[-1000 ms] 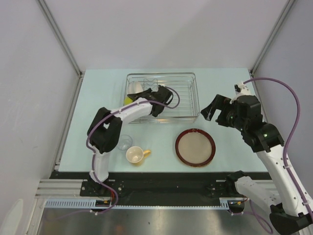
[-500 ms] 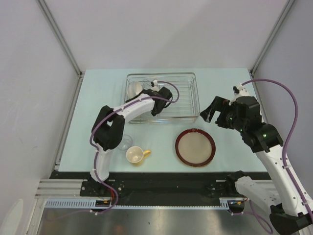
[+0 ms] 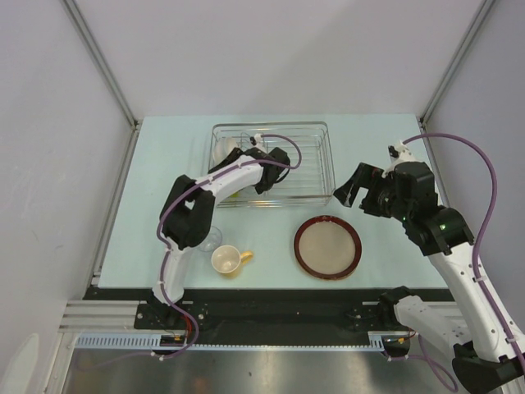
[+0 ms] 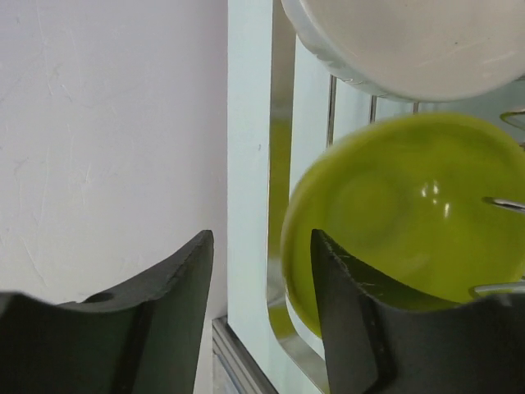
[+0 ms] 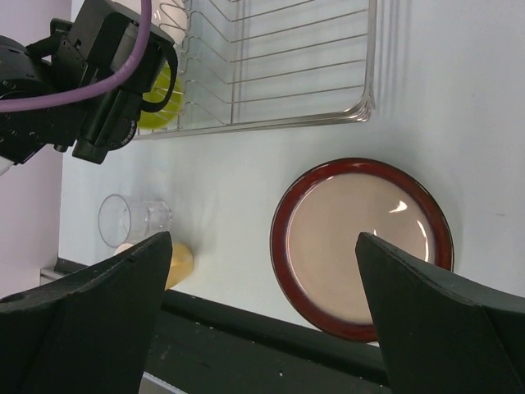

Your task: Load the mixed dishes into the dish rack

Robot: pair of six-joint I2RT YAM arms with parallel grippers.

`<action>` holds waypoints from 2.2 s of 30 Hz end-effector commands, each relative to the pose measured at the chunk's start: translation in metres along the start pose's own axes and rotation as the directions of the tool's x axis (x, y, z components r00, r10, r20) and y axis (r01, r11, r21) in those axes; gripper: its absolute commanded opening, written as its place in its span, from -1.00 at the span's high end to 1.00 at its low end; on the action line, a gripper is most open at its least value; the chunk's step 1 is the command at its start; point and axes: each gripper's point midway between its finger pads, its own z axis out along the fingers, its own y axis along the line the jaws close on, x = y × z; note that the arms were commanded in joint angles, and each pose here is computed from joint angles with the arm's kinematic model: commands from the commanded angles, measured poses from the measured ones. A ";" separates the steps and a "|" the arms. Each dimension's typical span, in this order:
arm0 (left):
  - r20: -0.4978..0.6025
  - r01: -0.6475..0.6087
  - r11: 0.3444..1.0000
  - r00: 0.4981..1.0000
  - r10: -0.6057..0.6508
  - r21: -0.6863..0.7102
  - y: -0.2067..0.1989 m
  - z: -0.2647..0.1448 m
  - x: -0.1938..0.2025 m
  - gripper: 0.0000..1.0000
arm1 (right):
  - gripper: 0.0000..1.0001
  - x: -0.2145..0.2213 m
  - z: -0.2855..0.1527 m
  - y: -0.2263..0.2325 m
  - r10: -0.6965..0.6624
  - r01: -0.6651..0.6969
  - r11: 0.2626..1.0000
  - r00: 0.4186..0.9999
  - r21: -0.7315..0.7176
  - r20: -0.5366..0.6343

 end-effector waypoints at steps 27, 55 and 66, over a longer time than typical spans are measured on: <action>0.375 -0.049 0.749 0.886 -0.273 0.661 0.120 -0.131 0.004 -1.00 | -0.95 0.126 0.000 -0.124 0.182 -0.029 0.767 0.968 0.641 -0.174; 0.691 -0.596 0.476 0.722 -0.036 0.647 -0.085 -0.200 0.023 -0.99 | -0.57 0.161 0.065 -0.154 0.429 -0.307 0.809 0.892 0.501 -0.146; 0.698 -0.641 0.419 0.715 0.023 0.643 -0.143 -0.201 0.022 -0.98 | -0.33 0.172 0.062 -0.155 0.463 -0.346 0.812 0.873 0.470 -0.158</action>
